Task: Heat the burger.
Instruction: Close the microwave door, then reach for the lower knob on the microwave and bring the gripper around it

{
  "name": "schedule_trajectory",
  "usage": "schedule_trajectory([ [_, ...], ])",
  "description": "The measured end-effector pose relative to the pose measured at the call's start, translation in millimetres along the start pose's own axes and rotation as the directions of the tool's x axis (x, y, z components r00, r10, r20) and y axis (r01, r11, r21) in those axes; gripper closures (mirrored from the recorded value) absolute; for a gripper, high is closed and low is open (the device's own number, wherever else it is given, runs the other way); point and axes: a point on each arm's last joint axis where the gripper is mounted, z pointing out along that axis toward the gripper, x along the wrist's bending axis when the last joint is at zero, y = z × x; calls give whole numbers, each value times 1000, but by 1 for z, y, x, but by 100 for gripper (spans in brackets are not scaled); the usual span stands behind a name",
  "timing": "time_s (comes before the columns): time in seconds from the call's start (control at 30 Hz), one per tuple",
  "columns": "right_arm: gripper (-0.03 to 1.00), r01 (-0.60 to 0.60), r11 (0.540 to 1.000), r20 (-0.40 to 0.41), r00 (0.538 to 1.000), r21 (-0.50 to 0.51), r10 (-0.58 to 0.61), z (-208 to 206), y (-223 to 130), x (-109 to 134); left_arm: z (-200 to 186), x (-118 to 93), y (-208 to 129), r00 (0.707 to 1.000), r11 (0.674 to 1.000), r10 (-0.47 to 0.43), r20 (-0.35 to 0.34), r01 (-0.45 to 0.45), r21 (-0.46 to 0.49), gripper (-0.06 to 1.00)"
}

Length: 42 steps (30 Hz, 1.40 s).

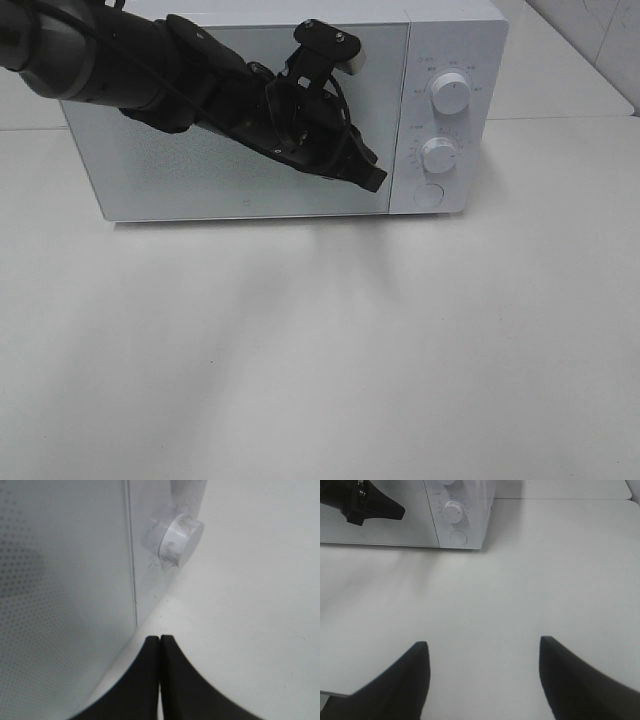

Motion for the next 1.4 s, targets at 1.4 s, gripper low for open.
schedule_trajectory([
  [1.4,36,0,1000,0,1000,-1,0,0,0,0,-174,28,-6,831,645,-436,-346,556,523,94],
])
